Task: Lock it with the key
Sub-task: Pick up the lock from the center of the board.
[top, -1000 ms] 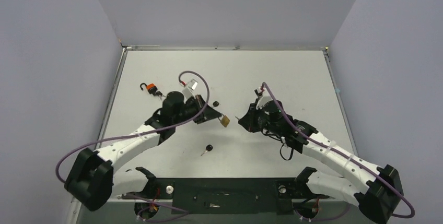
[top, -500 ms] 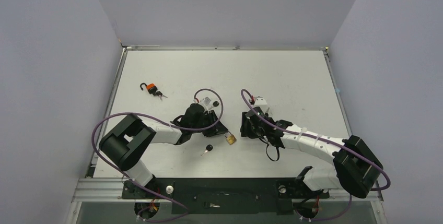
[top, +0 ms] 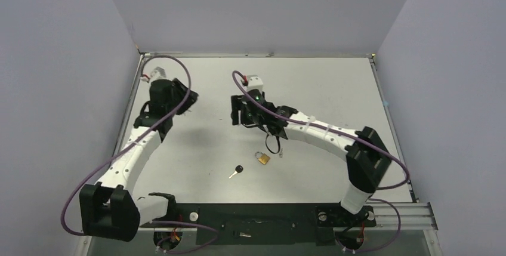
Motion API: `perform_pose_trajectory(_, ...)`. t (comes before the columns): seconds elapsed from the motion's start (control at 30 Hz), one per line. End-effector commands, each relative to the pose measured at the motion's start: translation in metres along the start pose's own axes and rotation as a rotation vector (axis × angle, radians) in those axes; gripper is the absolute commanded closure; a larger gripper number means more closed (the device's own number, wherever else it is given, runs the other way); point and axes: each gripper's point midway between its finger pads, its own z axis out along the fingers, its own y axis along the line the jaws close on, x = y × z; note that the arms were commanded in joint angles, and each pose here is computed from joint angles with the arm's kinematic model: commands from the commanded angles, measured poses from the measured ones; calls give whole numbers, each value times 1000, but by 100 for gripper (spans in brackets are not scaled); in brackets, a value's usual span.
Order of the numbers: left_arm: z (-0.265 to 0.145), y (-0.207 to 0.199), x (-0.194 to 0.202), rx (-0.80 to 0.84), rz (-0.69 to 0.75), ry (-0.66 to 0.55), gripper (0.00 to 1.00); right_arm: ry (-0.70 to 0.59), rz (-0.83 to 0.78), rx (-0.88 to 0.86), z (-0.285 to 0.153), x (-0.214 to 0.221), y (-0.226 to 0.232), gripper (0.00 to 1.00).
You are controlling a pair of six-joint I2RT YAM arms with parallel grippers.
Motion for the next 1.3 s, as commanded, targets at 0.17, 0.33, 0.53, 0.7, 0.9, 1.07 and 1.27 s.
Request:
perform_pose_trajectory(0.17, 33, 159, -112, -594, -100, -172, 57, -17, -119, -147, 68, -39, 77, 35)
perform_pose_trajectory(0.33, 83, 194, -116, -760, -128, -108, 55, -20, -127, -176, 61, -41, 77, 34)
perform_pose_trajectory(0.53, 138, 206, -123, -760, -178, -56, 51, -17, -58, -219, 49, -34, 54, 33)
perform_pose_trajectory(0.7, 159, 214, -117, -763, -206, -31, 46, -10, -29, -240, 48, -32, 39, 33)
perform_pose_trajectory(0.9, 170, 223, -96, -796, -218, 34, 44, -3, 4, -282, 56, -37, 38, 33)
perform_pose_trajectory(1.07, 170, 213, -80, -794, -213, 70, 49, 7, 24, -291, 62, -37, 34, 35)
perform_pose_trajectory(1.27, 156, 188, -37, -730, -252, 134, 77, 4, 25, -292, 60, -31, 29, 35)
